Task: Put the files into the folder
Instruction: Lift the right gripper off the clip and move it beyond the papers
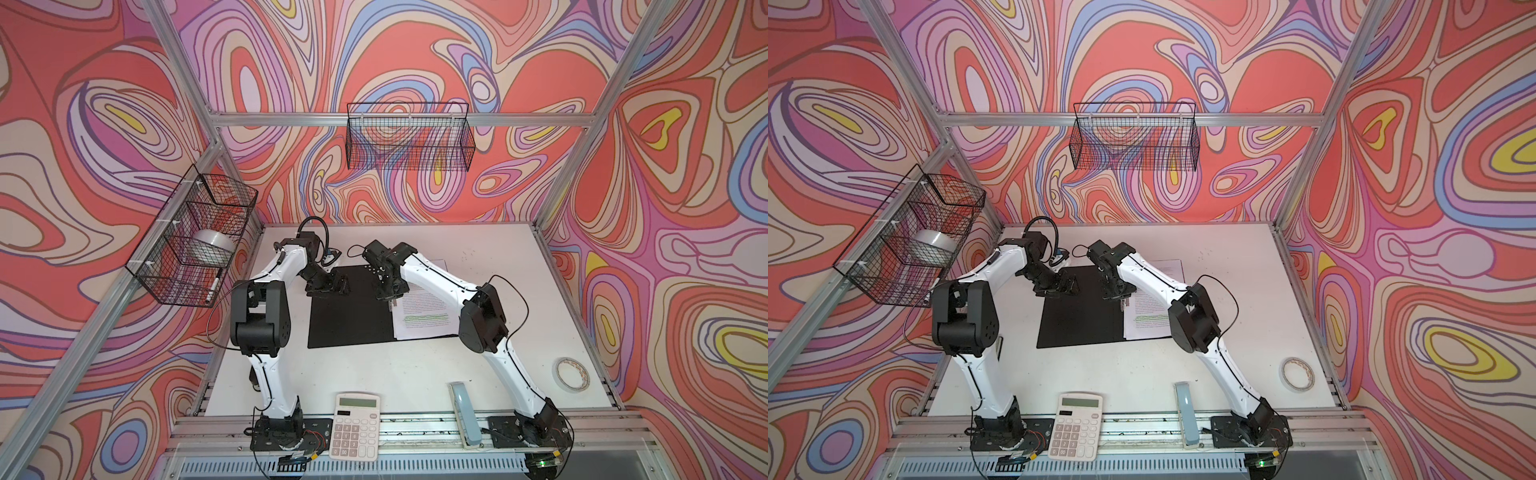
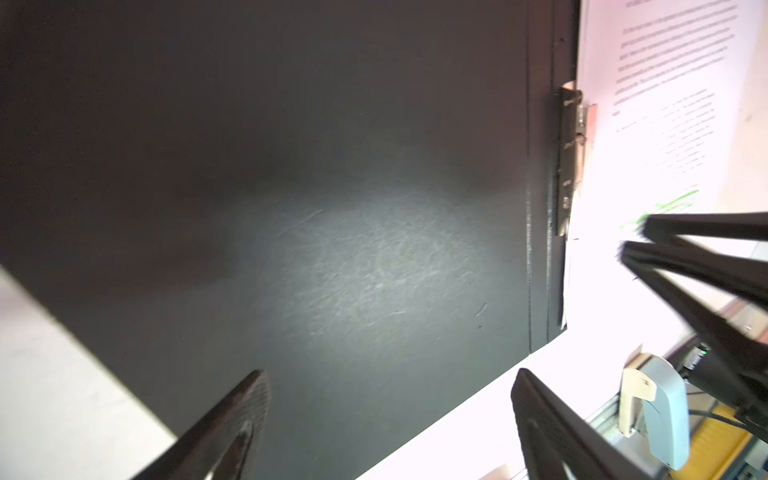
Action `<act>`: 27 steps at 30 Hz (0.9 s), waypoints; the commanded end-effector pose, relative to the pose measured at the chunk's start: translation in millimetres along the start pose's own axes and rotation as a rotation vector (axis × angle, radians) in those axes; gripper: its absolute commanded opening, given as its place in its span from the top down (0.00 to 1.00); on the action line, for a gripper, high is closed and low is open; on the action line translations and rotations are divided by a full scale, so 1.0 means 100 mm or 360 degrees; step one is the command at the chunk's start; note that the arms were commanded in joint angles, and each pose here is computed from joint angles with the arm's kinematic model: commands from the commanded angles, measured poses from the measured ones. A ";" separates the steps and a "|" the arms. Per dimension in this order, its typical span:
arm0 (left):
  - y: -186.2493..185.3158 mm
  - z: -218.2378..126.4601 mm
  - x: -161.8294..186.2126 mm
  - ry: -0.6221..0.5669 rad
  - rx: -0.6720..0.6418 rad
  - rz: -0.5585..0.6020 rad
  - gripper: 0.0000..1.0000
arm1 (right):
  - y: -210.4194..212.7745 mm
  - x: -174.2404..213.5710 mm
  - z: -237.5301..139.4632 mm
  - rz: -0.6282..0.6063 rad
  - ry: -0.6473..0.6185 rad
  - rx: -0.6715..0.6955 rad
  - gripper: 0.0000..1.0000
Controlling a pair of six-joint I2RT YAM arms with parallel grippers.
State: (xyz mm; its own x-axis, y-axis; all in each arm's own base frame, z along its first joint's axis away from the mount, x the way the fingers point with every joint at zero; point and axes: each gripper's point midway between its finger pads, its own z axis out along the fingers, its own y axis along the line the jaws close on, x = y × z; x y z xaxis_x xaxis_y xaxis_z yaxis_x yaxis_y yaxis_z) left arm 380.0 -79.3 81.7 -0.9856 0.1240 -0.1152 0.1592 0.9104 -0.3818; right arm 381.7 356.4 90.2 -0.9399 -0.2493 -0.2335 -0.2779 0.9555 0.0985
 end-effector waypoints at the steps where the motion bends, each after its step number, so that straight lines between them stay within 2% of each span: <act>1: 0.11 -0.23 0.08 -0.0021 -0.0138 -0.0009 0.07 | -0.08 -0.26 -0.62 0.0156 -0.0267 -0.0141 0.75; 7: 0.34 -0.18 0.20 0.0027 -0.0232 -0.0072 0.05 | -0.56 -0.09 -0.89 0.0401 -0.0398 -0.0294 0.69; 13: 0.42 -0.08 0.24 0.0062 -0.0149 -0.0157 0.00 | -1.30 0.24 -0.96 0.0649 -0.0435 -0.0359 0.63; 18: 0.58 -0.03 0.27 0.0076 -0.0223 -0.0182 0.00 | -1.79 0.44 -0.81 0.0819 -0.0405 -0.0425 0.61; 23: 0.62 0.12 0.34 0.0168 -0.0162 -0.0232 0.00 | -1.97 0.51 -0.53 0.0883 -0.0332 -0.0452 0.60; 27: 0.62 0.21 0.39 0.0219 -0.0106 -0.0274 0.04 | -2.06 0.53 -0.33 0.0902 -0.0297 -0.0408 0.60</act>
State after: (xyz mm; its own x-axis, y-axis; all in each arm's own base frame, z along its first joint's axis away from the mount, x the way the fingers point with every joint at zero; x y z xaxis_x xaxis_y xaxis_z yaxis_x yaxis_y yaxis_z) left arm 362.6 -26.1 41.0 -0.9995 0.0272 0.0166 0.0210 0.9543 -0.2981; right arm 376.8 139.2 101.9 -0.9061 0.3502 -0.2374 0.2094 0.8588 0.4676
